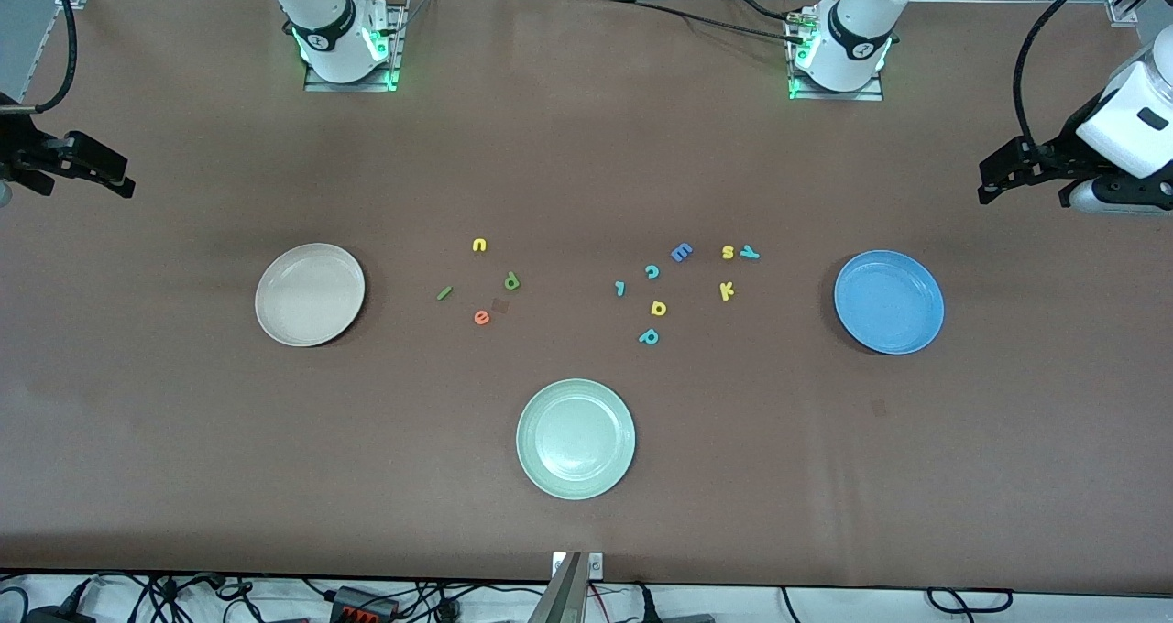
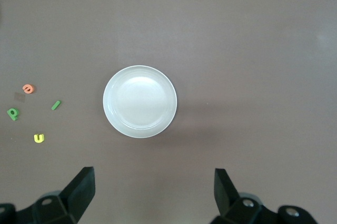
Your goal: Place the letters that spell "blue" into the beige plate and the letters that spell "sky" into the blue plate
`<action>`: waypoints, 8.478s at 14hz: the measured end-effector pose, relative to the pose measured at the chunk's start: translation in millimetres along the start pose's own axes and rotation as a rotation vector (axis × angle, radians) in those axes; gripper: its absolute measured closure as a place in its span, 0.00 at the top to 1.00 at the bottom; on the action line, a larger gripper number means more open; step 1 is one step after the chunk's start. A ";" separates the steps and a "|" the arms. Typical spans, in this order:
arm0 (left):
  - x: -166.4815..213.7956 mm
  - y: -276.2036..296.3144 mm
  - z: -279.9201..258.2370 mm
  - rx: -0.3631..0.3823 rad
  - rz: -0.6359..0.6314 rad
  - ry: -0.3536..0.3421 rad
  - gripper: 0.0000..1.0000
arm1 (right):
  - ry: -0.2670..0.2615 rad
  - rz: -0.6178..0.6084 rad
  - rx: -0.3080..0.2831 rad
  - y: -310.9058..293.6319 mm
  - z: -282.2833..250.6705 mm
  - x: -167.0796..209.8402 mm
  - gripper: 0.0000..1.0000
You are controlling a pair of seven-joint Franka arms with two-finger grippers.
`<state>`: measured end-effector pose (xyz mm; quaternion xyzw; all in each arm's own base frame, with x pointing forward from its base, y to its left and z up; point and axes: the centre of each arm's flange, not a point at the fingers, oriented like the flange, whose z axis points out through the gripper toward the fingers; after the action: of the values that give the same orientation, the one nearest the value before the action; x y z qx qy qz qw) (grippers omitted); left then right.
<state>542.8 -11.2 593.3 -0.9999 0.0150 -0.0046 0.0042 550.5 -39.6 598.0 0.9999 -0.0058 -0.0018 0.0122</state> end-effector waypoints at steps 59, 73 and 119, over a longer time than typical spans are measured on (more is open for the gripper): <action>85.8 174.9 349.8 -0.043 0.200 -0.357 1.00 | -0.169 0.454 0.047 -299.9 415.5 9.6 0.34; 39.3 243.4 420.5 0.018 -0.012 -0.317 1.00 | -0.255 0.323 0.082 -145.0 359.3 50.6 0.10; -1.7 155.7 390.2 -0.109 -0.045 -0.413 1.00 | -0.204 -0.074 0.045 -360.2 409.9 -59.8 0.26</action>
<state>540.1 -163.6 201.9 -0.9784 -0.0084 0.2013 -0.0469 493.3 311.2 179.7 0.9941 0.0300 -0.1040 -0.0110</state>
